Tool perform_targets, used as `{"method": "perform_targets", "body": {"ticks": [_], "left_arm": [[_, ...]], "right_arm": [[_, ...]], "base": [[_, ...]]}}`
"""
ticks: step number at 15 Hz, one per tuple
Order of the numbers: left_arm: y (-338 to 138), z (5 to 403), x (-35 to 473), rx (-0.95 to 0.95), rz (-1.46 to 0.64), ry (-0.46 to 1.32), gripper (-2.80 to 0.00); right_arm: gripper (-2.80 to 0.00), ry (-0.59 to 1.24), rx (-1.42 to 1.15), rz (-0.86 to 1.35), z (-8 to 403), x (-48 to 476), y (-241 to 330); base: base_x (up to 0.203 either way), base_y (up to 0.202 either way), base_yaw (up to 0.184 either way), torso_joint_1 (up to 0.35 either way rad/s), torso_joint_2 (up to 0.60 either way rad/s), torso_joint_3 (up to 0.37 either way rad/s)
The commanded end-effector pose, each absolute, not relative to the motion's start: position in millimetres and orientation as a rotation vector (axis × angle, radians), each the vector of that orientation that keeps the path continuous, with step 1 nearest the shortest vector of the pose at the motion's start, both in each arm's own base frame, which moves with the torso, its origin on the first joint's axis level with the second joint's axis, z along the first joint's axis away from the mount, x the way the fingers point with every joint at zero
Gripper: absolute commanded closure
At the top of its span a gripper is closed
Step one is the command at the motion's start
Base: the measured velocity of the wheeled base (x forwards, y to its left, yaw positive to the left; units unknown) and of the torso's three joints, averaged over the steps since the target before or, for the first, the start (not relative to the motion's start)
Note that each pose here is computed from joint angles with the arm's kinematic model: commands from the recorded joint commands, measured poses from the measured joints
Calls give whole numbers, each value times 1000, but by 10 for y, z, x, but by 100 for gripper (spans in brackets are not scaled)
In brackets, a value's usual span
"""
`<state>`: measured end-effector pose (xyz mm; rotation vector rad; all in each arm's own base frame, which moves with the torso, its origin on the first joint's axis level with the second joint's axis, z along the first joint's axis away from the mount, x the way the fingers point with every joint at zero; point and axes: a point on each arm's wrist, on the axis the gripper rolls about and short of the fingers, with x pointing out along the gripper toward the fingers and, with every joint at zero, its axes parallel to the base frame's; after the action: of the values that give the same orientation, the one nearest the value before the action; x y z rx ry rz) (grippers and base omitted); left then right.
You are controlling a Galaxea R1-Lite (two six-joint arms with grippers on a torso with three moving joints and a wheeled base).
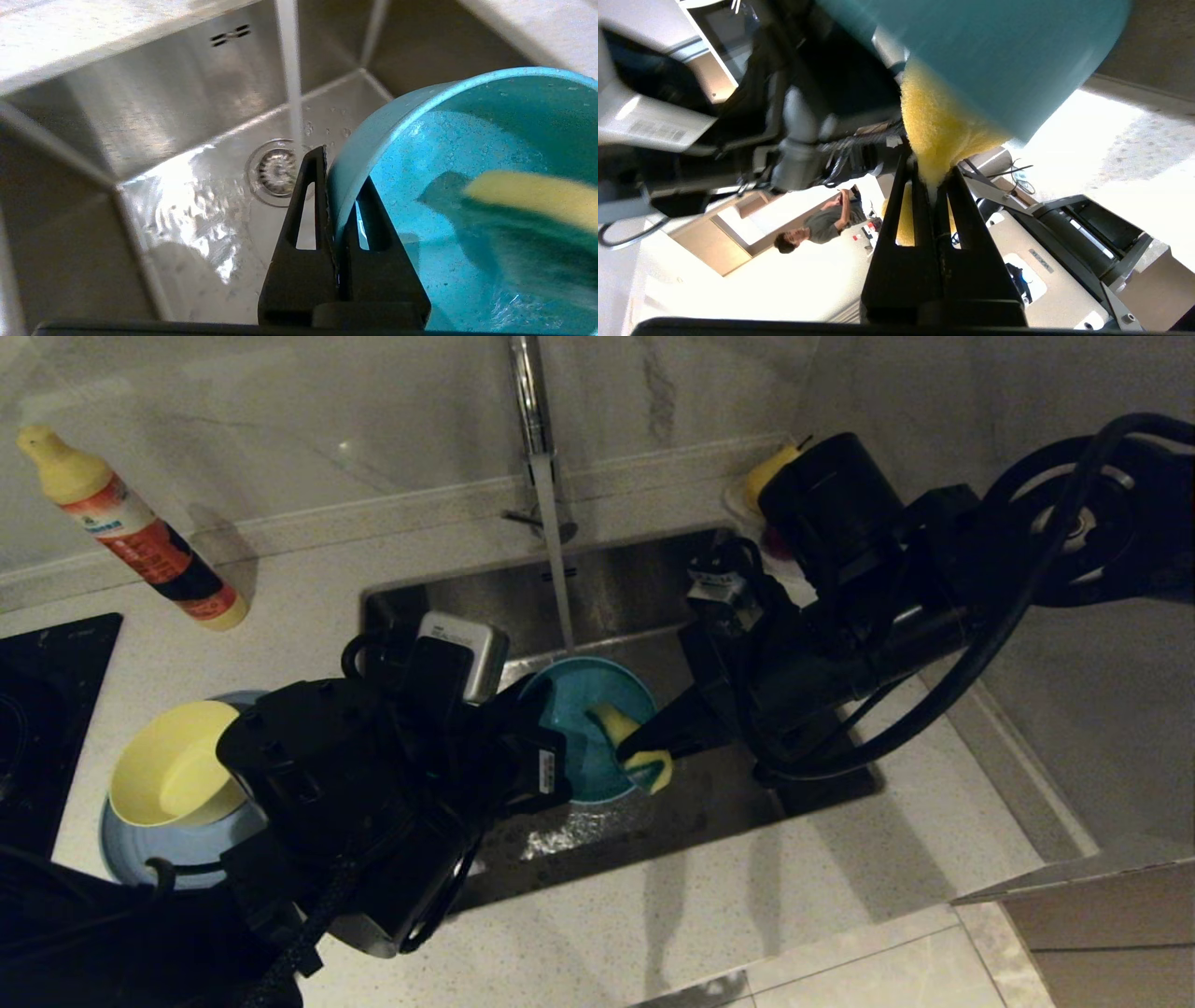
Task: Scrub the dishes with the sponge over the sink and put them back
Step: Wipe the bowl
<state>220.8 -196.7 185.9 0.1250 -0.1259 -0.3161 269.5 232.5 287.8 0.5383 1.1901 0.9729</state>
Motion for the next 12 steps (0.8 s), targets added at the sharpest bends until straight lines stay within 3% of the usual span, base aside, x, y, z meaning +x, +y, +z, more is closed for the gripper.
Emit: {"method": "perform_targets", "body": {"ticks": [1, 12], "left_arm": [[-1954, 1857, 2201, 133, -298, -129, 0], [-1927, 1922, 2132, 124, -310, -154, 0]], "right_arm": [[0, 1158, 544, 995, 2984, 2637, 2286], [0, 1127, 523, 1061, 2923, 2646, 2511]], "base": [[0, 0, 0, 0, 0, 0], [0, 0, 0, 0, 0, 0]]}}
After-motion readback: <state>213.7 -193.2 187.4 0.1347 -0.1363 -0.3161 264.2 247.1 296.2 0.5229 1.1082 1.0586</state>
